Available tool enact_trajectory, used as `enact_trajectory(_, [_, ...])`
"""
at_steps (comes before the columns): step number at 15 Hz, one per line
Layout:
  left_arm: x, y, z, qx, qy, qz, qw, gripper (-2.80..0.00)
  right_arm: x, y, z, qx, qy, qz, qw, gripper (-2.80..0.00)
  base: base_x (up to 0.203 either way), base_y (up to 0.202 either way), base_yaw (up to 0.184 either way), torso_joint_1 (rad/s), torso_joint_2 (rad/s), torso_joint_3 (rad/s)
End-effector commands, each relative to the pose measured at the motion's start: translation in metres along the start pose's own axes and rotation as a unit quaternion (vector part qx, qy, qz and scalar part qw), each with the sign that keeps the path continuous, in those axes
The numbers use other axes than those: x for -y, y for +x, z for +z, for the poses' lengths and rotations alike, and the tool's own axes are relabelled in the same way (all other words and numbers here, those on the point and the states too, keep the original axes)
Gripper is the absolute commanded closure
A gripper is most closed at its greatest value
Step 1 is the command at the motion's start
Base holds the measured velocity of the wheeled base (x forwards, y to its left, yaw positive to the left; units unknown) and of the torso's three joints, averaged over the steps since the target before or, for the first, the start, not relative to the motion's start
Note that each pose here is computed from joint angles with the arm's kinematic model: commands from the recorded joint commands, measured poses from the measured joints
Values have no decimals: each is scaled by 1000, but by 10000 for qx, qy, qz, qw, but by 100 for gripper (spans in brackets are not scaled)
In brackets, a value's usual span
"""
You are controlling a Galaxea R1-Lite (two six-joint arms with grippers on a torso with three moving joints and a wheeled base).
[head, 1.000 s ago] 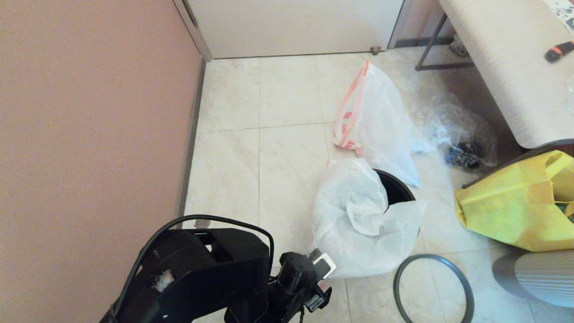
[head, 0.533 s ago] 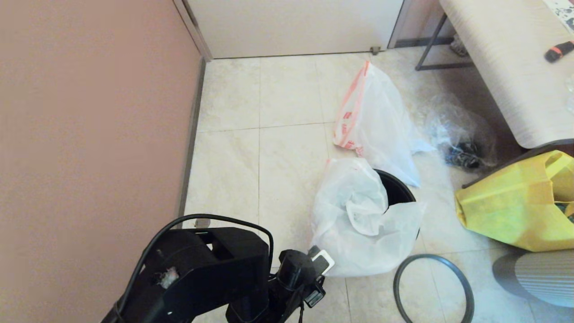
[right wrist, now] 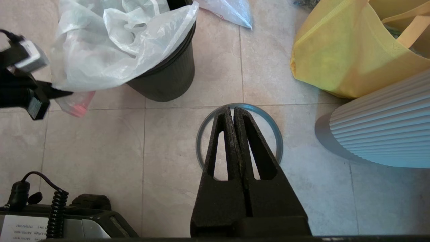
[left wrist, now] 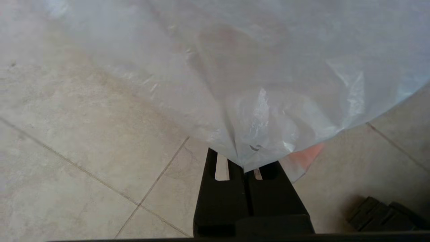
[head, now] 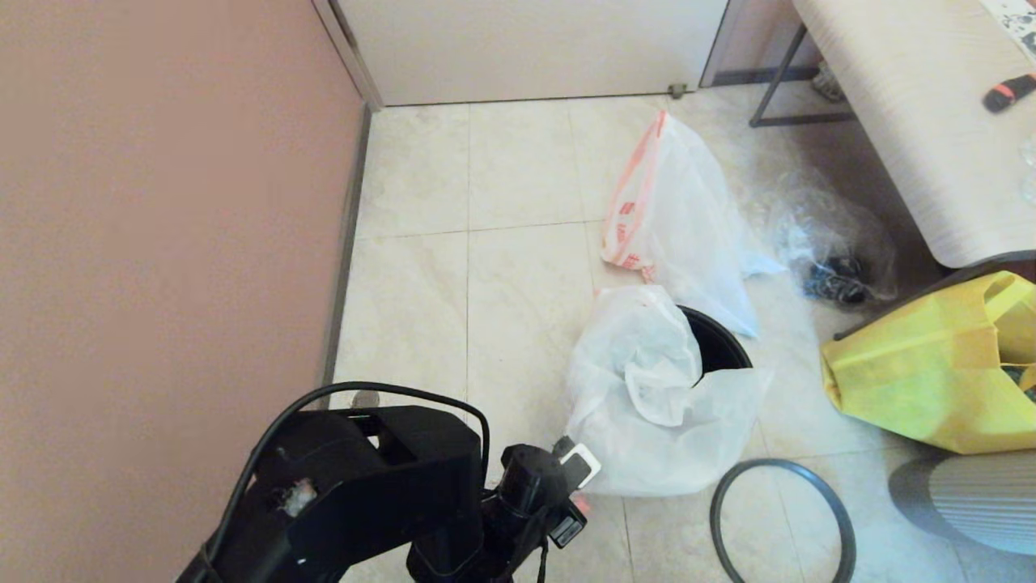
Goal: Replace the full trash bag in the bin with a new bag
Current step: Put the new garbage bag on the trash can
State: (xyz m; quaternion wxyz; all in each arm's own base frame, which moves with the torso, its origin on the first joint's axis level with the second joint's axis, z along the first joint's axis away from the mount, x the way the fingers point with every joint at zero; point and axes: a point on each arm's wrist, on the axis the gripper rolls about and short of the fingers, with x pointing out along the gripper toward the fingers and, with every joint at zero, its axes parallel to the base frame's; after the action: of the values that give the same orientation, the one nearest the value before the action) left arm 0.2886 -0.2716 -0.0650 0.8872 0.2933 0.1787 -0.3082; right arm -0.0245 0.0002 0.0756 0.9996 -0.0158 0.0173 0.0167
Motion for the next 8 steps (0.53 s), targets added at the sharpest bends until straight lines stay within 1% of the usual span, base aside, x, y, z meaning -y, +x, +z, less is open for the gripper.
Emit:
enact_trajectory(1, [-11, -15, 18, 213, -108, 95, 9997, 0, 0, 0, 0, -8, -10, 5, 10000, 0, 0, 0, 0, 0, 0, 0])
enact_trajectory(3, [-25, -40, 43, 430, -257, 138, 9986, 0, 0, 0, 0, -8, -10, 5, 10000, 0, 0, 0, 0, 0, 0, 0])
enact_trajectory(5, [-37, -71, 74, 592, -361, 10, 9976, 0, 0, 0, 0, -8, -2, 5, 10000, 0, 0, 0, 0, 0, 0, 0])
enact_trajectory(6, [-38, -86, 87, 539, -395, -175, 9976, 0, 0, 0, 0, -8, -2, 5, 10000, 0, 0, 0, 0, 0, 0, 0])
enact_trajectory(7, [-34, -97, 99, 373, -409, -410, 9976, 0, 0, 0, 0, -8, -2, 5, 10000, 0, 0, 0, 0, 0, 0, 0])
enact_trajectory(8, [-30, -105, 119, 361, -455, -601, 9965, 0, 0, 0, 0, -8, -2, 5, 10000, 0, 0, 0, 0, 0, 0, 0])
